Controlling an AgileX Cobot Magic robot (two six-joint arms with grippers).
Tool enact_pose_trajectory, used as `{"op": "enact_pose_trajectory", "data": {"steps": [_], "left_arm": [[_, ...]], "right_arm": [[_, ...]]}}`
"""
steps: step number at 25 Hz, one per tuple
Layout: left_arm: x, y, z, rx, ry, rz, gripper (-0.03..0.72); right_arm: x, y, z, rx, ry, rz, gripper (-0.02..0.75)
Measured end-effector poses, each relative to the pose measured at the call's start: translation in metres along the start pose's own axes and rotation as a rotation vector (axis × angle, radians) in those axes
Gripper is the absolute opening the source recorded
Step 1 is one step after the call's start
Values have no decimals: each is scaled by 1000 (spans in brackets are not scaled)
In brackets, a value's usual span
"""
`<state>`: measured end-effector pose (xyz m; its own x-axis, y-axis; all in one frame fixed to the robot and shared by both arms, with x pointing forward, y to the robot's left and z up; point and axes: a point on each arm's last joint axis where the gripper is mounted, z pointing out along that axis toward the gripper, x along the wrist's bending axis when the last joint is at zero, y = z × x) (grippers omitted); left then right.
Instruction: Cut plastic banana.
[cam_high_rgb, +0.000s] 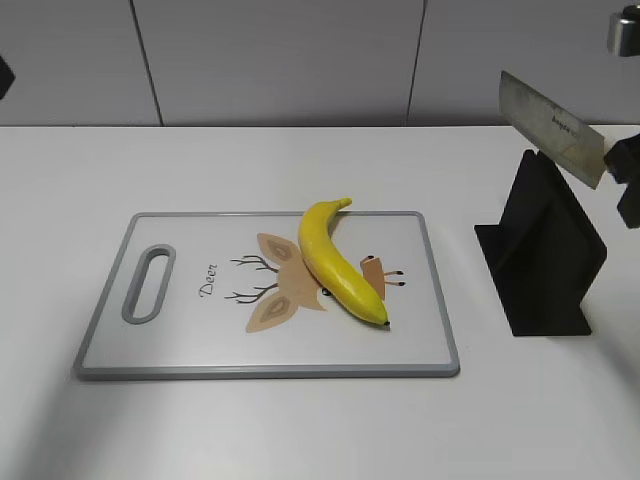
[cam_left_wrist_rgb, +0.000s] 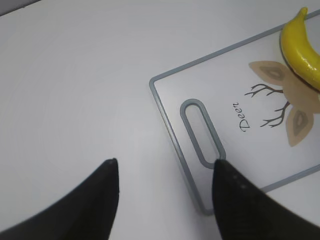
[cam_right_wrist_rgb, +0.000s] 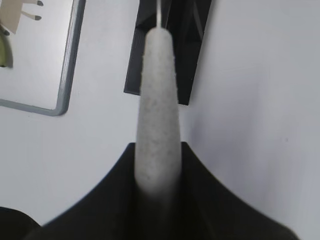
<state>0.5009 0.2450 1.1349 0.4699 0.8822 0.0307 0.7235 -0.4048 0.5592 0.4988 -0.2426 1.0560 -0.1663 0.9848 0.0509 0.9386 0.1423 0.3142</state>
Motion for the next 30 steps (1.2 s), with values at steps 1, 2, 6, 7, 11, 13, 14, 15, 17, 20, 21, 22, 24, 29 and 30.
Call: {"op": "enact_pose_trajectory", "data": {"steps": [1, 2, 6, 7, 11, 13, 14, 15, 17, 20, 21, 22, 24, 29, 30], "left_arm": [[-3, -11, -1, -6, 11, -13, 575], [-5, -20, -6, -25, 30, -23, 575], [-14, -62, -19, -72, 100, -52, 575], [-17, -72, -23, -90, 116, -50, 575], [-28, -105, -37, -157, 145, -62, 570], [-34, -121, -44, -190, 152, -71, 568], [-37, -129, -47, -205, 156, -71, 567], [-40, -137, -49, -210, 157, -71, 566], [-46, -153, -55, -231, 160, -69, 567], [-54, -177, -61, -222, 155, -67, 567], [-57, -183, -63, -225, 155, -65, 567], [-59, -190, -64, -221, 153, -64, 567], [-64, -203, -68, -219, 152, -61, 566], [-75, -233, -81, -214, 150, -51, 550], [-77, -239, -83, -238, 157, -47, 546]], "right_arm": [[0, -2, 4, -5, 2, 23, 174], [0, -4, 9, -11, 4, 49, 174], [-3, -10, 22, -37, -13, 103, 174], [-4, -11, 24, -41, -23, 115, 174], [-6, -14, 30, -55, -39, 133, 174], [-7, -16, 33, -59, -39, 143, 174], [-7, -17, 34, -57, -39, 147, 174], [-7, -18, 36, -58, -38, 150, 174], [-6, -21, 39, -60, -32, 158, 174], [-7, -23, 43, -60, -32, 166, 174], [-7, -22, 44, -61, -31, 167, 174], [-7, -21, 46, -61, -31, 168, 174], [-7, -20, 50, -61, -31, 169, 174], [-7, -19, 60, -27, -31, 176, 174], [-7, -19, 61, -22, -31, 176, 174]]}}
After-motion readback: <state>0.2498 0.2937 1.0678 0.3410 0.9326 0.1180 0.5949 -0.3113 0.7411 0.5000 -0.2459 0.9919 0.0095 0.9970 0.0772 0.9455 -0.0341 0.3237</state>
